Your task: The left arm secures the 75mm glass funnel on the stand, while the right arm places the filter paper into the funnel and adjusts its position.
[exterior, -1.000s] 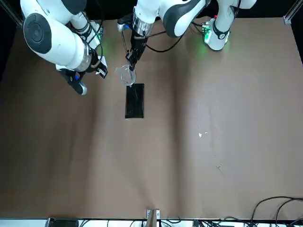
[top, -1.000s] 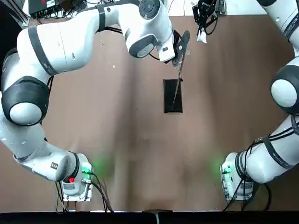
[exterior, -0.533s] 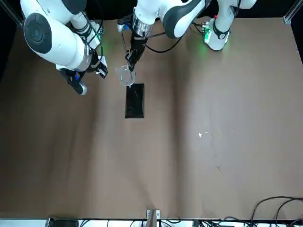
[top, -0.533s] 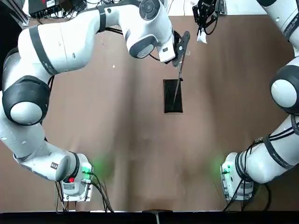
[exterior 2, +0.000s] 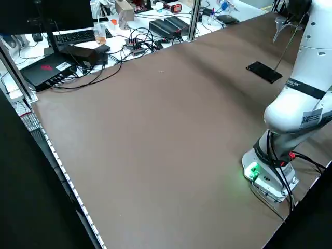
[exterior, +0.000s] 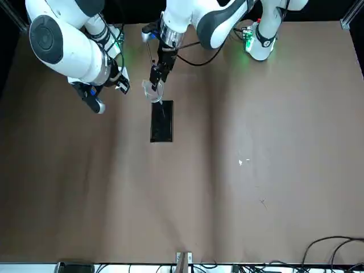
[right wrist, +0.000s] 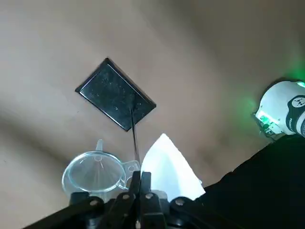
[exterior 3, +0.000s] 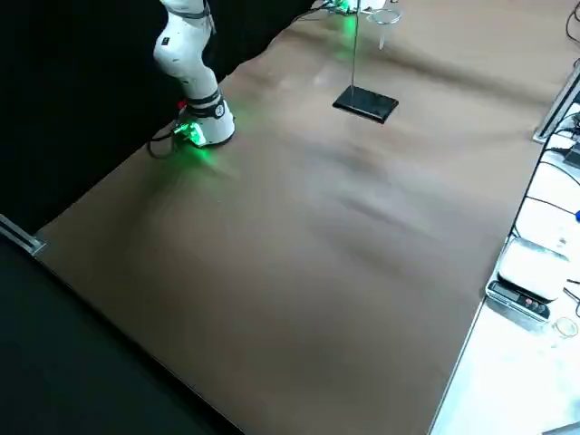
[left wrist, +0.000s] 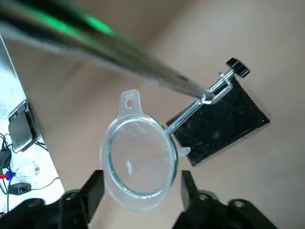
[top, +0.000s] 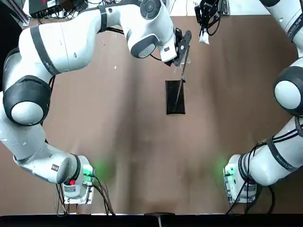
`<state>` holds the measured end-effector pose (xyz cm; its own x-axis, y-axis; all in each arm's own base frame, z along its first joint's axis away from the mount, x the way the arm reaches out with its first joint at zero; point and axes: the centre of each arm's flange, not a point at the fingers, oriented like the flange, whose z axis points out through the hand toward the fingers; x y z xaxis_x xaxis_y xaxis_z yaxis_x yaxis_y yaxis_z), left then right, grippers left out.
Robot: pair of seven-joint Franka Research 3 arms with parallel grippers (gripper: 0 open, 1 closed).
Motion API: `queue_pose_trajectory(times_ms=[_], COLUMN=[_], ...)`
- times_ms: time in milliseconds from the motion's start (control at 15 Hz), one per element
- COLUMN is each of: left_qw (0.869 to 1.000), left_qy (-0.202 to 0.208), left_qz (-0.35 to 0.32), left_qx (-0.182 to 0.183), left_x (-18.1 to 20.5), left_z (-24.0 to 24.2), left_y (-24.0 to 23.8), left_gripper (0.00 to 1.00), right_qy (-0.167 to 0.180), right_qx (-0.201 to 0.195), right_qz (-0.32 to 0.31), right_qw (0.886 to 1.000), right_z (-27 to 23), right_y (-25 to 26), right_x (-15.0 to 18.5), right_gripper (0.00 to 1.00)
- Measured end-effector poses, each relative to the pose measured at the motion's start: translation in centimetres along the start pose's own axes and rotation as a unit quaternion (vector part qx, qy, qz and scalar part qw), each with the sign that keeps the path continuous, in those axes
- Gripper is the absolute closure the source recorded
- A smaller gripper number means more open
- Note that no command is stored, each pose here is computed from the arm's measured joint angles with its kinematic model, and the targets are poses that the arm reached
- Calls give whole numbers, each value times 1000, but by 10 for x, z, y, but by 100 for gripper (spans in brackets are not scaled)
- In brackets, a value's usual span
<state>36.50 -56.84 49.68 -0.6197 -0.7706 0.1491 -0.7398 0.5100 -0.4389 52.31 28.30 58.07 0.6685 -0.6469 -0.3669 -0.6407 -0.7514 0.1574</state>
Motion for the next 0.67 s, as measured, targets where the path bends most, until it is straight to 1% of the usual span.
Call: queue_pose_trajectory(times_ms=[133,200,467,667], left_qw=[1000,1000,1000,998], left_qy=[-1,-1,2,-1], left_qz=[-2,-4,-29,-66], left_qx=[-1,0,6,10], left_x=[-4,-4,-3,-3], left_z=[2,2,-3,-13], left_y=[-1,-1,-4,-7], left_gripper=[7,0,0,0], right_qy=[0,0,0,0], right_qx=[0,0,0,1], right_qz=[0,0,1,2], right_qw=[1000,1000,1000,1000], right_z=[0,0,0,0], right_y=[0,0,0,0], right_x=[0,0,0,0], right_gripper=[99,99,99,99])
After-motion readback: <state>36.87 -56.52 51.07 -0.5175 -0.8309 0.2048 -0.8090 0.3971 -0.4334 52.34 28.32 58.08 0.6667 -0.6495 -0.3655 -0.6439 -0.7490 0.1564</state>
